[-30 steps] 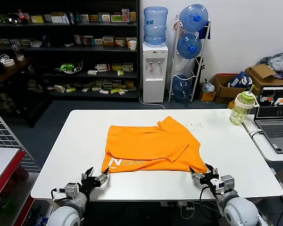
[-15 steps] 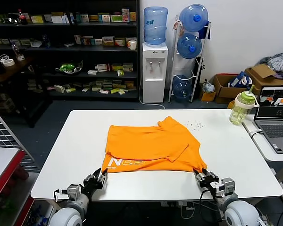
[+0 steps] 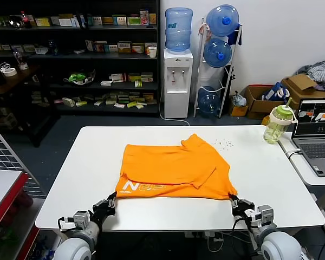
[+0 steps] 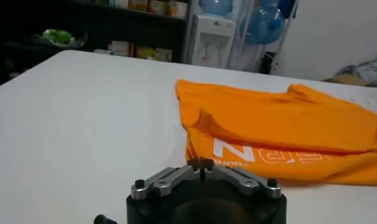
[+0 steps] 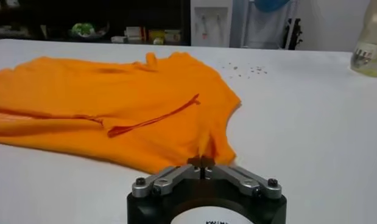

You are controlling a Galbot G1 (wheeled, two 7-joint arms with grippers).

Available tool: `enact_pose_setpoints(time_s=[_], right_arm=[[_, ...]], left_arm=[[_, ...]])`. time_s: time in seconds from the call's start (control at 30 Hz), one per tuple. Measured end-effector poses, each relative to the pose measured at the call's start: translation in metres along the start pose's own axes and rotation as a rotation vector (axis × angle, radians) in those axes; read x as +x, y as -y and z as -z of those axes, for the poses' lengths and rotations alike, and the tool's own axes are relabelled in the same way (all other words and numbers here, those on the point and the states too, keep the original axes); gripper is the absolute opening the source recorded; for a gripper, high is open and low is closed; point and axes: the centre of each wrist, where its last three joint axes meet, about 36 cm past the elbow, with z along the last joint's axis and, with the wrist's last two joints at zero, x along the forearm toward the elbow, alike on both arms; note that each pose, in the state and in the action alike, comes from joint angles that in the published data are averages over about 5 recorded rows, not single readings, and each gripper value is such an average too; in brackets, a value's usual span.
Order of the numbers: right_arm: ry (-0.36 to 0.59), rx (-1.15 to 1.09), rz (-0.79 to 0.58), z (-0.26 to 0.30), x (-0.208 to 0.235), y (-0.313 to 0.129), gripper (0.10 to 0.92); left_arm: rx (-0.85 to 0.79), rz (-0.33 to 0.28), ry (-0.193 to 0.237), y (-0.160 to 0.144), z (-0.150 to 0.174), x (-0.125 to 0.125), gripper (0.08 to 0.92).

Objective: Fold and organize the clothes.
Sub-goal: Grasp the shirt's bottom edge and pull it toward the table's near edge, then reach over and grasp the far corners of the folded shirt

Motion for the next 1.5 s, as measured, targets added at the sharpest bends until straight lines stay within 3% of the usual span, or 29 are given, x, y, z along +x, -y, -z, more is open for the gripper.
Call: enact_pose_setpoints(time_s=[0.2,0.47,0.63,0.8,0.97,1.13,1.3,1.5], right_arm=[[-0.015,0.006,0.005,0.001,0.021,-0.002,0.124],[-0.046,0.003,0.013,-0.008,0.052,-0.013,0.13],[-0.067,0.009,0.008,-0.012,0.067,-0.019,0.241],[-0.059,0.025,-0.001,-0.007,0.075,-0.02,0.389],[-0.036,0.04,-0.002,0.006,0.075,-0.02,0.527],[0.017,0.04,-0.006,0.03,0.053,-0.016,0.674],[0.075,0.013,-0.008,0.063,0.005,-0.012,0.798],[0.096,-0.023,-0.003,0.104,-0.073,-0.01,0.822]], left_arm=[[0.015,0.021,-0.016,-0.003,0.014,0.021,0.09],[0.034,0.037,-0.075,0.005,0.018,0.06,0.09],[0.044,0.036,-0.118,0.012,0.013,0.08,0.122],[0.047,0.043,-0.143,0.01,0.015,0.089,0.259],[0.045,0.05,-0.136,0.004,0.025,0.091,0.406],[0.047,0.042,-0.093,-0.004,0.041,0.08,0.536],[0.06,0.026,-0.033,-0.014,0.059,0.045,0.675],[0.069,0.006,-0.001,-0.028,0.079,-0.018,0.808]])
